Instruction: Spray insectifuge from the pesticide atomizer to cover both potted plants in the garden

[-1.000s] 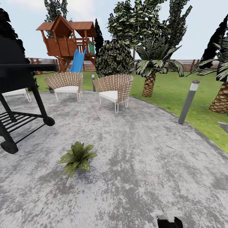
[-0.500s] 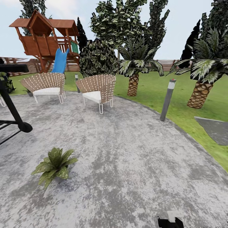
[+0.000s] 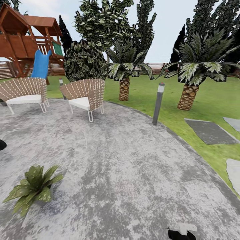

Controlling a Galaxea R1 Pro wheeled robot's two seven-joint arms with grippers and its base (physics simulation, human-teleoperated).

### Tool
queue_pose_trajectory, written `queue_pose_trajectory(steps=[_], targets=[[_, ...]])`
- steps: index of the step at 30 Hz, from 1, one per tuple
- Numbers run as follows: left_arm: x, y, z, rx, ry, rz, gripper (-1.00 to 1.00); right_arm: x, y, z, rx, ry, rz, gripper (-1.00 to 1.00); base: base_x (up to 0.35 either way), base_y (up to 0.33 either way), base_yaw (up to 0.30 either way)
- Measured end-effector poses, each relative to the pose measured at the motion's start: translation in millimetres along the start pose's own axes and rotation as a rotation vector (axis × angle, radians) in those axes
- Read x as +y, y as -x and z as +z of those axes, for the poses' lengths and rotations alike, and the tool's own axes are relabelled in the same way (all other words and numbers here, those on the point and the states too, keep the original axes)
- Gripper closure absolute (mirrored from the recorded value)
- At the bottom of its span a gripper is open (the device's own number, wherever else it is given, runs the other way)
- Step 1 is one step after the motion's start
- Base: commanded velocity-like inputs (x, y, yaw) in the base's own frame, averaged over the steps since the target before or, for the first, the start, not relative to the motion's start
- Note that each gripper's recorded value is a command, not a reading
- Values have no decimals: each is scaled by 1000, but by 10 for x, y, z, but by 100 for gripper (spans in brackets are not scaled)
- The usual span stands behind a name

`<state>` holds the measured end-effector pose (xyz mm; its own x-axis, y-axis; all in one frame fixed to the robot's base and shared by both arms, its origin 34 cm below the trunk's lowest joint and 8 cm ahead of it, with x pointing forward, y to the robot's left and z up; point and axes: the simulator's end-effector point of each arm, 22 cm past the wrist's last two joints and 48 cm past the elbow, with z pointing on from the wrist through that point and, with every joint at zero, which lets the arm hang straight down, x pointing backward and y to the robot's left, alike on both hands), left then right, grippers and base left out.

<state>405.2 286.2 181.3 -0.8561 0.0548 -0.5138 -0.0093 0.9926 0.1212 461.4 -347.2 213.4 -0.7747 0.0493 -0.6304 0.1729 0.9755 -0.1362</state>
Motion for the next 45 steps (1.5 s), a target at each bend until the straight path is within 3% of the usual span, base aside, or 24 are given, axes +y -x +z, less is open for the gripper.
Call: queue_pose_trajectory(steps=[3,10,19,45], targets=[[-23,48,5,-10,-4,2,100,4,1,0,0,1,-1,-100,234,-194,-298],[-49,459,37,-96,-2,-1,100,-22,6,3,-1,-3,0,-100,255,-177,-298],[-36,249,9,-68,-3,8,100,7,7,1,0,1,0,-100,280,-166,-298],[80,176,4,-60,13,6,100,26,6,0,-1,6,-3,-100,285,-168,-297]])
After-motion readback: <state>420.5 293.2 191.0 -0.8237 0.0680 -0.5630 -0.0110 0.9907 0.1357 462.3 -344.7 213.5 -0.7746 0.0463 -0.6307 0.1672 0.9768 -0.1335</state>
